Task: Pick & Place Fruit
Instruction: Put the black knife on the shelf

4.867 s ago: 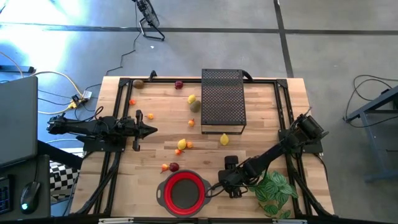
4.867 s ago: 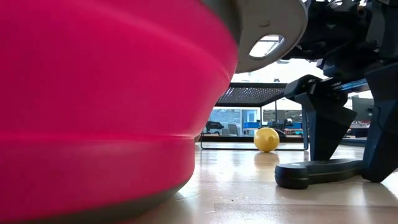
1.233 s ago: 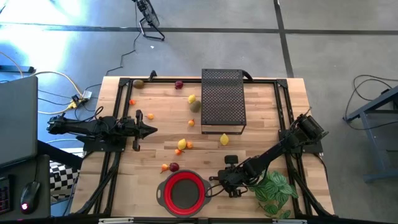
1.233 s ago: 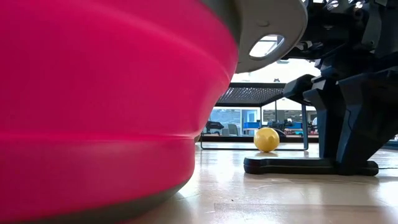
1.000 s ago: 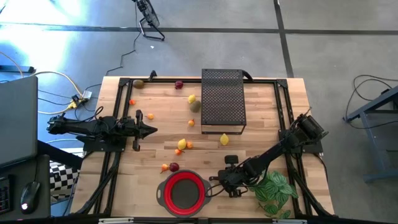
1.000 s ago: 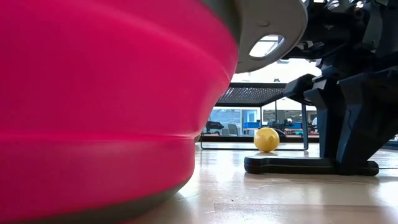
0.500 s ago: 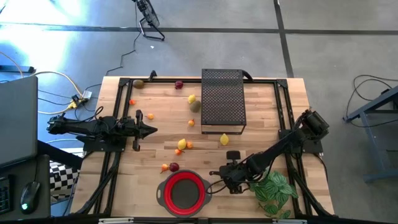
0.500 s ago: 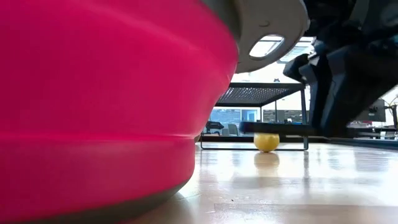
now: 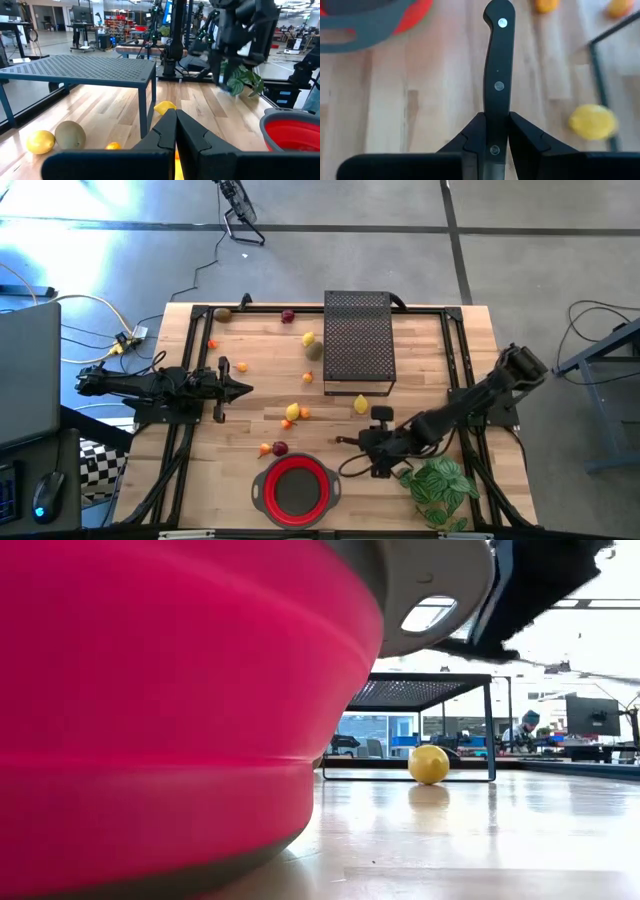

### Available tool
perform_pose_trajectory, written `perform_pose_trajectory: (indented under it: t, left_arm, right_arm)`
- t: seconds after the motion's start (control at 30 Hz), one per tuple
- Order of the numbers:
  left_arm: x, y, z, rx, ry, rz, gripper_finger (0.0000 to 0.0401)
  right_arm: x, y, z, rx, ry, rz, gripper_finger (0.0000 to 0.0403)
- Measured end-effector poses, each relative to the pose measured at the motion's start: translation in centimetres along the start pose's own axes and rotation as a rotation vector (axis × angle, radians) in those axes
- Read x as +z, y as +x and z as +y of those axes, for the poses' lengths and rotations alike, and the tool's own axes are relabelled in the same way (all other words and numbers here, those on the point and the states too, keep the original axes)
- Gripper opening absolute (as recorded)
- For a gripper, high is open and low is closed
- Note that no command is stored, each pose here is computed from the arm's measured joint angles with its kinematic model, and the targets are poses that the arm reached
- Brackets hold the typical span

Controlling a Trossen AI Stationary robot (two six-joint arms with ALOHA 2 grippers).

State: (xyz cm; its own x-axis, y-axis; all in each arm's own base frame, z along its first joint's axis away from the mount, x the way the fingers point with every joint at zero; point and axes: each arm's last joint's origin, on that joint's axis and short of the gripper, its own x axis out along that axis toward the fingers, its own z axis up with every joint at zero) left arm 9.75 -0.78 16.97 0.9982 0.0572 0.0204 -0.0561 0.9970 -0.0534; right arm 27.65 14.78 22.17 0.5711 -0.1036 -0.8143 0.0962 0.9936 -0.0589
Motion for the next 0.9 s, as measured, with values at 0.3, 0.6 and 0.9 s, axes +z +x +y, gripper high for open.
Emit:
perform_pose_trajectory:
  t: [0.3,0.6,0.9]
  left_arm:
    - [0.0,0.0,0.0,0.0,0.0,0.0,0.0]
    - [0.0,0.0,0.0,0.0,-0.009,0.0,0.0]
    - [0.0,0.0,0.0,0.0,-0.012,0.0,0.0]
  right_arm:
    - [1.4,-3.3,-2.3,-0.036,0.099,-0.132,0.006]
    - [2.4,-4.3,-4.8,-0.072,0.142,-0.179,0.006]
    - [4.1,-4.5,-7.5,-0.077,0.126,-0.206,0.006]
